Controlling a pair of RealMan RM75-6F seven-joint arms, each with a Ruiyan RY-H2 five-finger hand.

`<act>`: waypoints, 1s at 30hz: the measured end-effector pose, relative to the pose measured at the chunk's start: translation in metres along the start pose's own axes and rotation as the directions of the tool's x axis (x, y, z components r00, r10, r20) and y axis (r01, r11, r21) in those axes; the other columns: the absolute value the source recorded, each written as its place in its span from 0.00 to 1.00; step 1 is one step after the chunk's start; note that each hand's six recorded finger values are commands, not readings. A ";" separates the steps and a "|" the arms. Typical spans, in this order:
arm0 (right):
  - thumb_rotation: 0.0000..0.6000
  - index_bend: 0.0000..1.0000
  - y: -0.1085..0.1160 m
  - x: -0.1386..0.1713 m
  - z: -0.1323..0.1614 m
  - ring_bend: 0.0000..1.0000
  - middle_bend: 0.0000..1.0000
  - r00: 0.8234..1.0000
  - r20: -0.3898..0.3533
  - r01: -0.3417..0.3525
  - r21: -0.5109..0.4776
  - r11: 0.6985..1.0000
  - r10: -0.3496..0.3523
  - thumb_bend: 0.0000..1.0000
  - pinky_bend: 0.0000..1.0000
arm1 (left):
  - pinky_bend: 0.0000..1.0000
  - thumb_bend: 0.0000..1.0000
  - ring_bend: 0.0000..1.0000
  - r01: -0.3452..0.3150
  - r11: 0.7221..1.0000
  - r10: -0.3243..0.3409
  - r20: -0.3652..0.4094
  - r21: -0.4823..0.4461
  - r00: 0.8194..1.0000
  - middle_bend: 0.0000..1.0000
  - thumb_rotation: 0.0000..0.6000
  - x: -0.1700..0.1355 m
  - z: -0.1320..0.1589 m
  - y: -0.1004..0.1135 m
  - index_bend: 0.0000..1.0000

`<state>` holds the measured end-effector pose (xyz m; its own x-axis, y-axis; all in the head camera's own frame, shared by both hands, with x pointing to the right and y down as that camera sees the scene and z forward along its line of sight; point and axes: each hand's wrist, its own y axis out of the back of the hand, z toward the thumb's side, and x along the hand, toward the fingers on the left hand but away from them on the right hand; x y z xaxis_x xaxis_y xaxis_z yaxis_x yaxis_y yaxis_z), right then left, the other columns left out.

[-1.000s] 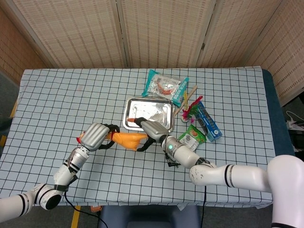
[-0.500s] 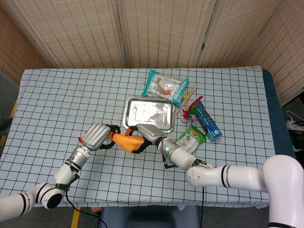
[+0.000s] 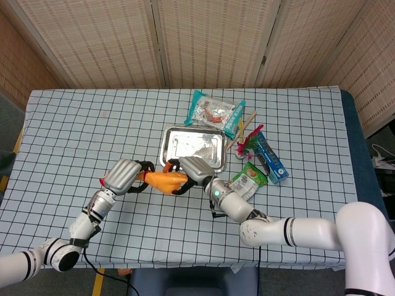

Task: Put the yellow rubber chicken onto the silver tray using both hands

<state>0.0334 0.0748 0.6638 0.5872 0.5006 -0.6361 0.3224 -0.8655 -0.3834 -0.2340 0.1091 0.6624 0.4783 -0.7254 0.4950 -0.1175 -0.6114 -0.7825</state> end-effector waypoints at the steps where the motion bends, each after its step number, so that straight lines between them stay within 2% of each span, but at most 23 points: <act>1: 1.00 1.00 0.000 0.000 0.000 0.93 0.75 1.000 0.000 0.000 0.004 1.000 0.000 0.50 1.00 | 0.63 0.66 0.57 0.001 1.000 -0.001 -0.001 0.000 1.000 0.72 1.00 0.000 0.000 0.000 0.81; 4: 1.00 1.00 0.000 0.002 0.000 0.92 0.75 1.000 0.002 0.000 0.015 1.000 0.000 0.50 1.00 | 0.63 0.66 0.57 0.003 1.000 -0.003 -0.004 0.003 1.000 0.72 1.00 0.000 -0.001 0.001 0.81; 5: 1.00 0.97 0.001 0.002 -0.001 0.88 0.75 1.000 0.002 0.002 0.015 1.000 -0.002 0.49 1.00 | 0.63 0.66 0.57 0.003 1.000 -0.003 -0.004 0.005 1.000 0.72 1.00 -0.001 -0.001 0.001 0.81; 6: 1.00 0.89 0.001 0.003 0.000 0.80 0.72 1.000 0.002 0.003 0.010 1.000 -0.003 0.47 0.94 | 0.63 0.66 0.57 0.003 1.000 -0.003 -0.004 0.007 1.000 0.72 1.00 -0.001 -0.001 0.001 0.81; 8: 1.00 0.63 0.002 0.005 0.000 0.57 0.56 1.000 0.001 -0.005 0.001 1.000 0.005 0.40 0.75 | 0.63 0.66 0.57 0.001 1.000 -0.001 -0.005 0.010 1.000 0.72 1.00 -0.001 -0.002 0.002 0.81; 9: 1.00 0.40 0.002 0.006 -0.001 0.40 0.40 1.000 0.000 -0.014 -0.003 1.000 0.014 0.35 0.56 | 0.63 0.66 0.57 0.001 1.000 -0.001 -0.006 0.011 1.000 0.72 1.00 -0.001 -0.002 0.003 0.81; 10: 1.00 0.25 0.003 0.007 -0.001 0.29 0.29 1.000 -0.002 -0.022 -0.006 1.000 0.022 0.32 0.45 | 0.63 0.66 0.57 0.001 1.000 -0.001 -0.006 0.011 1.000 0.72 1.00 -0.001 -0.002 0.003 0.81; 12: 1.00 0.04 0.006 0.010 -0.002 0.08 0.08 0.999 -0.006 -0.036 -0.002 0.999 0.036 0.27 0.24 | 0.63 0.66 0.57 0.000 1.000 0.000 -0.008 0.011 1.000 0.72 1.00 -0.001 -0.003 0.004 0.81; 13: 1.00 0.00 0.008 0.010 -0.002 0.02 0.02 0.999 -0.009 -0.038 0.003 0.999 0.038 0.24 0.15 | 0.64 0.66 0.57 0.000 1.000 0.000 -0.009 0.009 1.000 0.72 1.00 0.000 -0.003 0.004 0.81; 14: 1.00 0.00 0.010 0.011 -0.003 0.00 0.00 0.999 -0.012 -0.036 0.008 0.999 0.037 0.22 0.08 | 0.64 0.66 0.57 0.001 1.000 -0.001 -0.011 0.007 1.000 0.72 1.00 0.000 -0.003 0.004 0.81; 17: 1.00 0.00 0.017 0.013 -0.003 0.00 0.00 1.000 -0.021 -0.021 0.025 0.999 0.021 0.17 0.00 | 0.64 0.66 0.57 0.010 1.000 -0.010 -0.013 -0.005 1.000 0.72 1.00 0.000 -0.004 0.004 0.81; 22: 1.00 0.00 0.027 0.016 -0.006 0.00 0.00 0.999 -0.024 0.023 0.045 0.999 -0.022 0.14 0.00 | 0.64 0.66 0.57 0.027 0.999 -0.028 -0.021 -0.030 0.999 0.72 1.00 0.001 -0.005 0.005 0.81; 30: 1.00 0.00 0.021 0.016 -0.005 0.00 0.00 1.000 -0.019 -0.008 0.021 1.000 0.008 0.14 0.02 | 0.64 0.66 0.57 0.036 0.998 -0.037 -0.025 -0.042 0.999 0.72 1.00 0.004 -0.004 0.006 0.81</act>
<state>0.0530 0.0642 0.6491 0.6038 0.4928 -0.6266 0.3021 -0.8688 -0.3922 -0.2361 0.1017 0.6611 0.4607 -0.7101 0.5324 -0.1367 -0.6495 -0.7480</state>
